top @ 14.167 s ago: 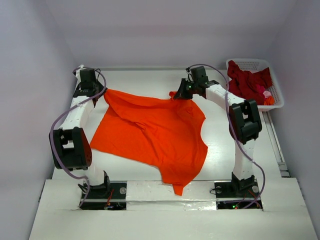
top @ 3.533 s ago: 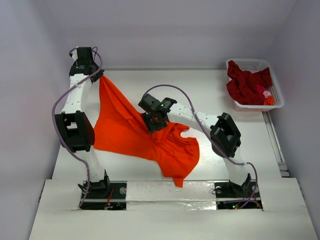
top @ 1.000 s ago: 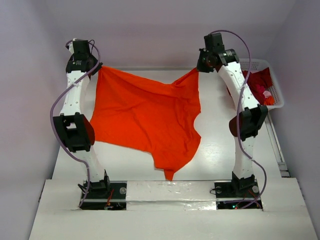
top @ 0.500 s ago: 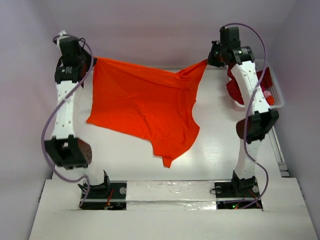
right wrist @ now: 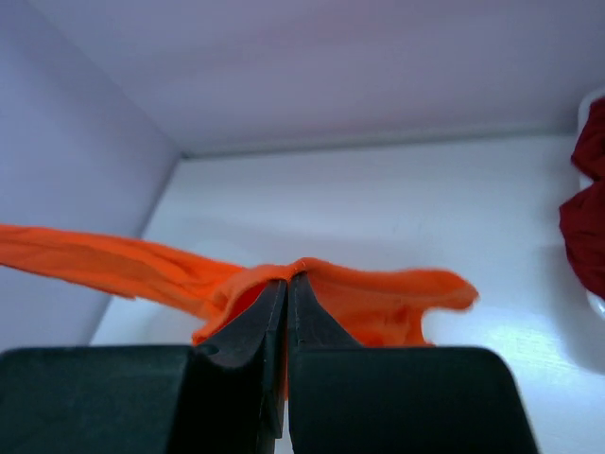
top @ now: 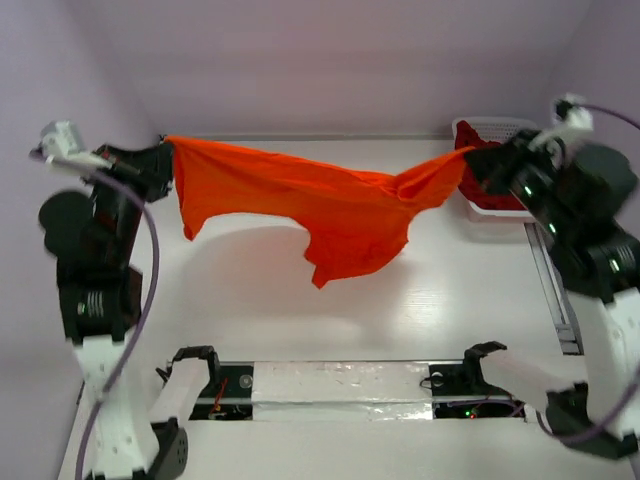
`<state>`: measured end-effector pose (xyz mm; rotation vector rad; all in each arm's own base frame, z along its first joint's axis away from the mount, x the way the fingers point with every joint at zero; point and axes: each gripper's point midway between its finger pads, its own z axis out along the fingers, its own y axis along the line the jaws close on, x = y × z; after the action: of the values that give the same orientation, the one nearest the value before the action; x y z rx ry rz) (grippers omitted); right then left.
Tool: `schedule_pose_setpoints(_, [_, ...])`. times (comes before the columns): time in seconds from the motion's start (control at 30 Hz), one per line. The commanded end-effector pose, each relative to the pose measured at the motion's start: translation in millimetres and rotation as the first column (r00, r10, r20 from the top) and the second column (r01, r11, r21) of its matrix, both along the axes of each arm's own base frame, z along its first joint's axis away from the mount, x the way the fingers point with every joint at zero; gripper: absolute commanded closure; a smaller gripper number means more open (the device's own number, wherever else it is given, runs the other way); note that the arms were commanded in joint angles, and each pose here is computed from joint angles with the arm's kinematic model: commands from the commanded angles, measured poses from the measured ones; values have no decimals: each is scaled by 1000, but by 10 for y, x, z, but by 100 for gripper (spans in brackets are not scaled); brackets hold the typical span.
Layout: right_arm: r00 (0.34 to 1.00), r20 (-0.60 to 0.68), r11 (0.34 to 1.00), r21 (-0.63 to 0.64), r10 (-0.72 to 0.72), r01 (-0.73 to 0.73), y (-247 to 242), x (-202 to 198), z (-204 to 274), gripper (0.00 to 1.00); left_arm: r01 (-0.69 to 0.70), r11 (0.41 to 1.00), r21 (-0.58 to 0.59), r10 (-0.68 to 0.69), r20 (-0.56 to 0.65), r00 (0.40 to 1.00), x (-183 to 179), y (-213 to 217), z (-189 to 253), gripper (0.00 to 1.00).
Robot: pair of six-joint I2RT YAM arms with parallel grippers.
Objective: Fold and stack the t-shirts
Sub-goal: Flatten the tshirt out
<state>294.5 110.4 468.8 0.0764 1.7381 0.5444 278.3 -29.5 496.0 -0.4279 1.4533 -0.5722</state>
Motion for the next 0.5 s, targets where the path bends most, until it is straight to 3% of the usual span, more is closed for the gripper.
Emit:
schedule_pose_setpoints(0.0, [976,213,995,75,50,-68,-54,-582,403,100,59,997,50,-69,222,973,-732,-163,426,100])
schedule_pose_setpoints(0.03, [954,296,992,94,56,-87,-141,-957,544,100,69,996,50,-78,221,972,-798,-185,346,100])
schedule_pose_setpoints(0.13, [927,364,984,109,93,-142,-170,-1353,463,100,105,993,48,-114,298,948,-1223,-281,307,100])
schedule_pose_setpoints(0.17, [898,426,977,118,113,-179,-208,-1670,516,100,113,993,41,-120,313,942,-1316,-300,298,100])
schedule_pose_setpoints(0.37, [826,523,950,92,210,-300,-177,-2271,525,100,188,982,15,-176,434,884,-1902,-445,517,100])
schedule_pose_setpoints(0.47, [785,588,952,83,192,-295,-244,-2442,706,100,171,985,30,-165,475,864,-2100,-439,696,100])
